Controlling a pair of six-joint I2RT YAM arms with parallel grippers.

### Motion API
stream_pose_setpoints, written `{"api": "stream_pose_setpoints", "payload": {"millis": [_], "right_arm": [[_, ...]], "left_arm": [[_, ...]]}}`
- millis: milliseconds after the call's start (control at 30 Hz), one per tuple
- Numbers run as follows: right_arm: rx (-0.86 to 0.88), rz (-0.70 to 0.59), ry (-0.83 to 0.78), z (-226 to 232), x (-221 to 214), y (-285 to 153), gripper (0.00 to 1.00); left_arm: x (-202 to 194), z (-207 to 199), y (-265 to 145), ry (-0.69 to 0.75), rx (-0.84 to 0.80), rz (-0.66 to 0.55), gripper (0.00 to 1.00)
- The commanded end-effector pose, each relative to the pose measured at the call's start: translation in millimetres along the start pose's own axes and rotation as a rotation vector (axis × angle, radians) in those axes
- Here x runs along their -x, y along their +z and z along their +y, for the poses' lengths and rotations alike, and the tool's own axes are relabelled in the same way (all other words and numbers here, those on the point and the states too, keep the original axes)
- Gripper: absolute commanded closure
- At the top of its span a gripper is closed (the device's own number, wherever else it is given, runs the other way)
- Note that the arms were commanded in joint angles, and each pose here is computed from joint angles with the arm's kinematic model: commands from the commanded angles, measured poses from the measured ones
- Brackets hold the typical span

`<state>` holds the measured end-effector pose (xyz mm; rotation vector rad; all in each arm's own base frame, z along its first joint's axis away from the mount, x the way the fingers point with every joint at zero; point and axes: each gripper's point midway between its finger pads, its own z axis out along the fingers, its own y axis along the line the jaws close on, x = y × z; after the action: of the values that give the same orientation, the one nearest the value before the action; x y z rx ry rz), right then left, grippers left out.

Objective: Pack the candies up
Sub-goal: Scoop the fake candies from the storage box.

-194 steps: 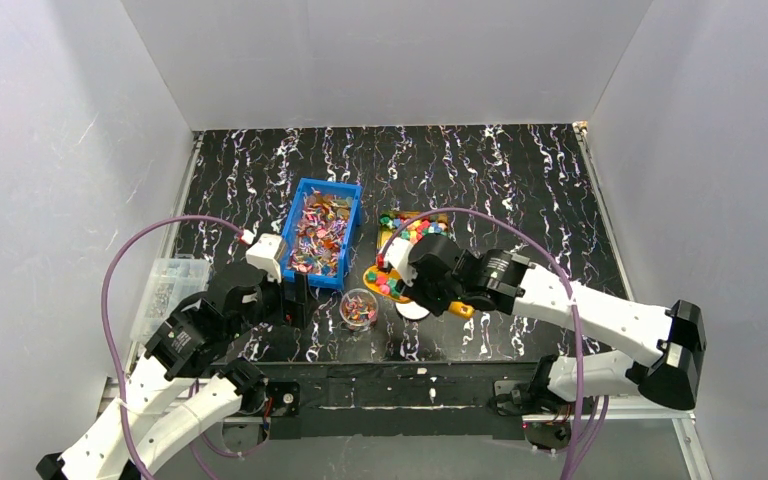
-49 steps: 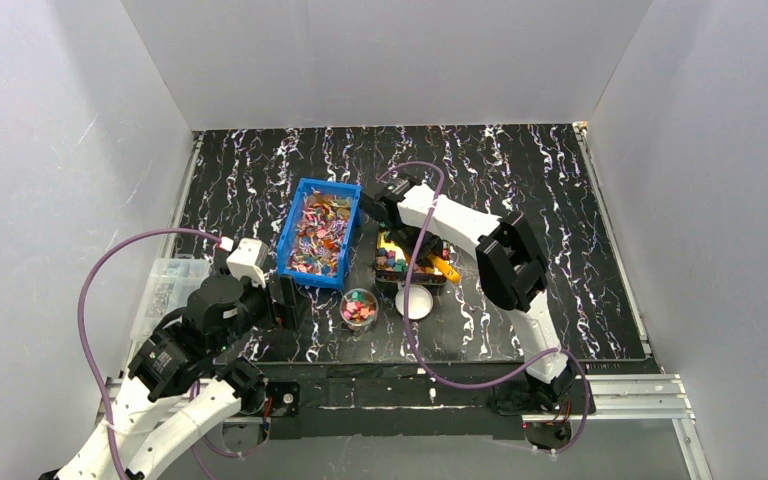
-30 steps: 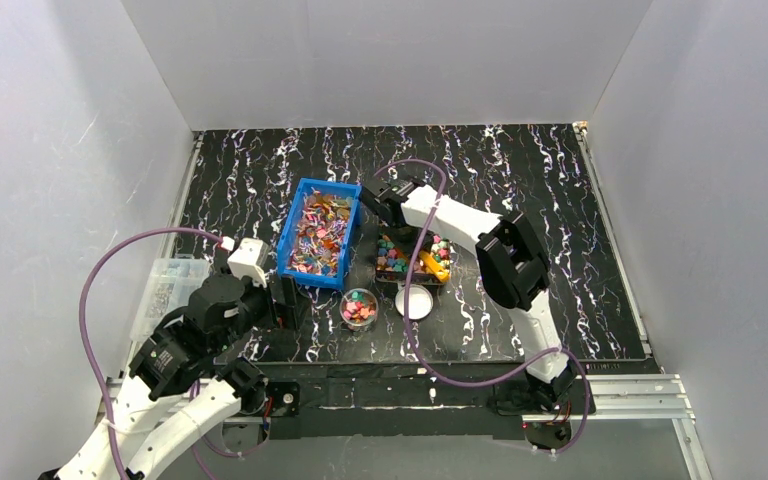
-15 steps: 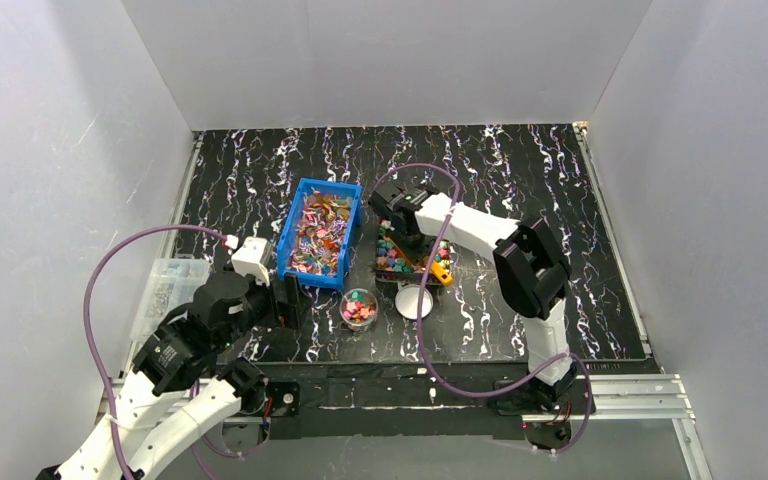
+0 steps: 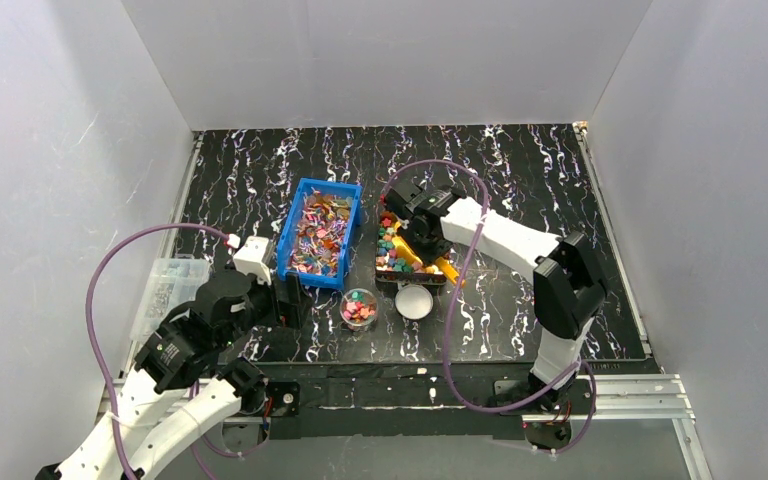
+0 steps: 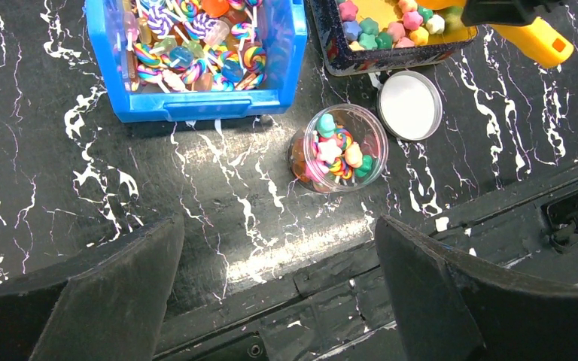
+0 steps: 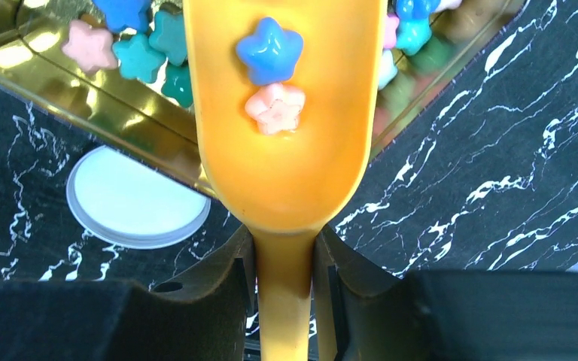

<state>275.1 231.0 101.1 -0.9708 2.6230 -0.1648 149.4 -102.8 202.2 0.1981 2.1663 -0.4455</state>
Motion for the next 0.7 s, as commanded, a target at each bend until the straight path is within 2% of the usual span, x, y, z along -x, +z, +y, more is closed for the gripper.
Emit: {"api": "stream_pose_setpoints", "payload": {"millis": [0, 200, 667], "right_arm": [[0.033, -0.036, -0.011, 0, -7, -28, 0.99], [0.077, -0.012, -0.049, 12, -27, -50, 0.99], [0.216, 0.026, -0.187, 73, -74, -93, 0.99]], "left_arm": [[-4, 5, 3, 0.008, 0.026, 0.018, 0.02], [-5, 5, 4, 0.013, 0.028, 0.026, 0.02], [-4, 2, 4, 0.009, 0.018, 0.033, 0.02]]}}
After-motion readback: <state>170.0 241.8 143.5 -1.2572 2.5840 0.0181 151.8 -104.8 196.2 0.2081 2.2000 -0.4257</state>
